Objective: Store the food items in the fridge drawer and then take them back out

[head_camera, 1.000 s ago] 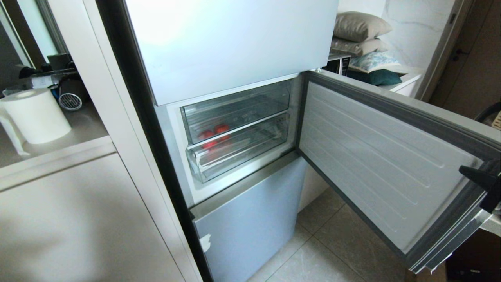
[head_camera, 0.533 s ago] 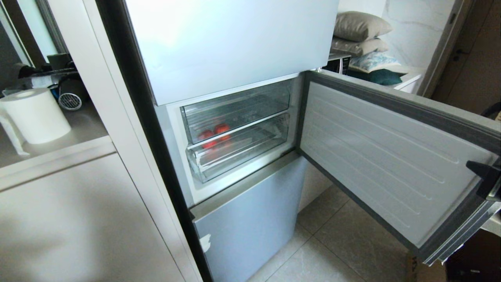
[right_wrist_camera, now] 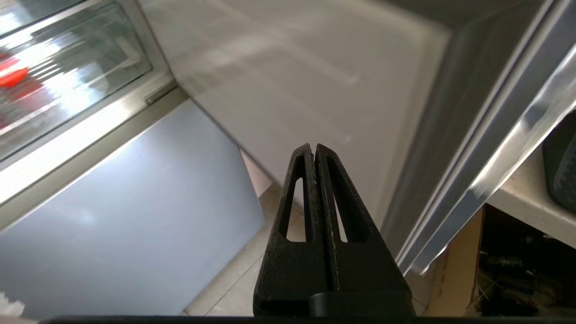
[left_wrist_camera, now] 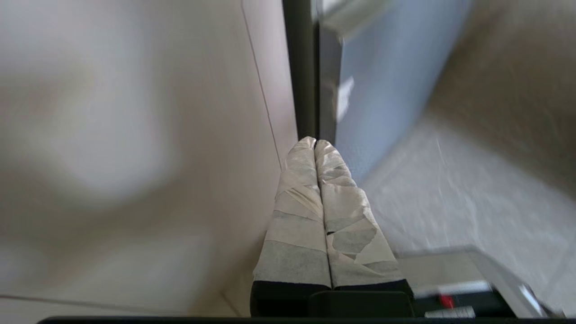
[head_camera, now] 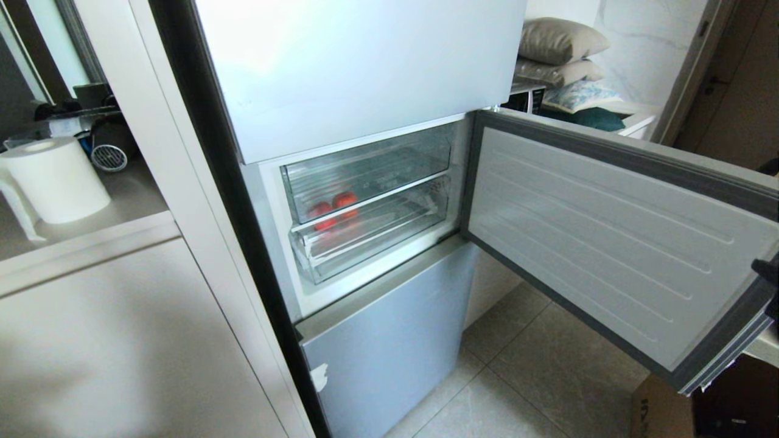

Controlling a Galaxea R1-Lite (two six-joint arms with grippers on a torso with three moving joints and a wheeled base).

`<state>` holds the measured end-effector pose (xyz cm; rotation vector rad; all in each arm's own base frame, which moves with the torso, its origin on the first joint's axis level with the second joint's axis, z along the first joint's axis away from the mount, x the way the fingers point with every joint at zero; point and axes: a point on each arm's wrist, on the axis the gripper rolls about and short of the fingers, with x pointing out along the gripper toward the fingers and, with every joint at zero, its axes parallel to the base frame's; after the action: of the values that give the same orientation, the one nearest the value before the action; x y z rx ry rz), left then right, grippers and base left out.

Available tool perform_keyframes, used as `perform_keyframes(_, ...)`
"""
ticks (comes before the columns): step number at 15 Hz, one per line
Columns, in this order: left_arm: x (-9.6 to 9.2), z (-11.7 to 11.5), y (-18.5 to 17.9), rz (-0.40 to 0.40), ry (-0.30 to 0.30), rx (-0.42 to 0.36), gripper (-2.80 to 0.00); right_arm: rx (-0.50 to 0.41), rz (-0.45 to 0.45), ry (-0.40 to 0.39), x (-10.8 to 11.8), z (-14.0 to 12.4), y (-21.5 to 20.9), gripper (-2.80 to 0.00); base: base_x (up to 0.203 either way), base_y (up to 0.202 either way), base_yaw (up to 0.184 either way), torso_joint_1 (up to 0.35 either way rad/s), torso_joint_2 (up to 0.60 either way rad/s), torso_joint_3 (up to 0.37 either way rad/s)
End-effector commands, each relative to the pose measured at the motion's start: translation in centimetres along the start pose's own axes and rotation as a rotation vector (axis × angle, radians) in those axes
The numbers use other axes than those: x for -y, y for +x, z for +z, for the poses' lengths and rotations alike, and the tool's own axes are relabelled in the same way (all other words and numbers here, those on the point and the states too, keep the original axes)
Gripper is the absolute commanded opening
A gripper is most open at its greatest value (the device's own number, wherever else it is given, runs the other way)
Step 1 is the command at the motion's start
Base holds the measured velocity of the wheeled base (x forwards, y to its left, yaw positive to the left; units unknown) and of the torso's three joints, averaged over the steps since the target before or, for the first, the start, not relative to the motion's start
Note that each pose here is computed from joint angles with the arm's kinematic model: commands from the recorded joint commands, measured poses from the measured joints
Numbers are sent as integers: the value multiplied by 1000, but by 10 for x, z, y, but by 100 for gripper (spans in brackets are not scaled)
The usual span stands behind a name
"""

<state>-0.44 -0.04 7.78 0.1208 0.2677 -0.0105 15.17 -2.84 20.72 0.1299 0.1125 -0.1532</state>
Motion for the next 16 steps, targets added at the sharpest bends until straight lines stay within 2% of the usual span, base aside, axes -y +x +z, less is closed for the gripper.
perform_keyframes(1,0,-3,-7,8,3,99,-280,30,6,-2,0,-3,-15,-280,0,0,0,0,0,0)
perform_keyframes(4,2,-8,-17,-17,16,242,-280,25,39,-67,0,-26,-43,-280,0,0,0,0,0,0)
perform_keyframes(7,1,-8,-17,-3,-15,254,-280,74,86,-130,1,-54,-80,-280,0,0,0,0,0,0)
perform_keyframes(9,1,-8,-17,13,-98,255,-280,101,96,-166,2,-77,-103,-280,0,0,0,0,0,0)
perform_keyframes(11,0,-8,-17,15,-107,255,-280,111,98,-191,4,-98,-124,-280,0,0,0,0,0,0)
perform_keyframes(13,0,-8,-17,15,-107,257,-280,85,97,-207,5,-118,-137,-280,0,0,0,0,0,0)
perform_keyframes(16,0,-8,-17,15,-107,257,-280,-82,127,-225,7,-135,-139,-280,0,0,0,0,0,0)
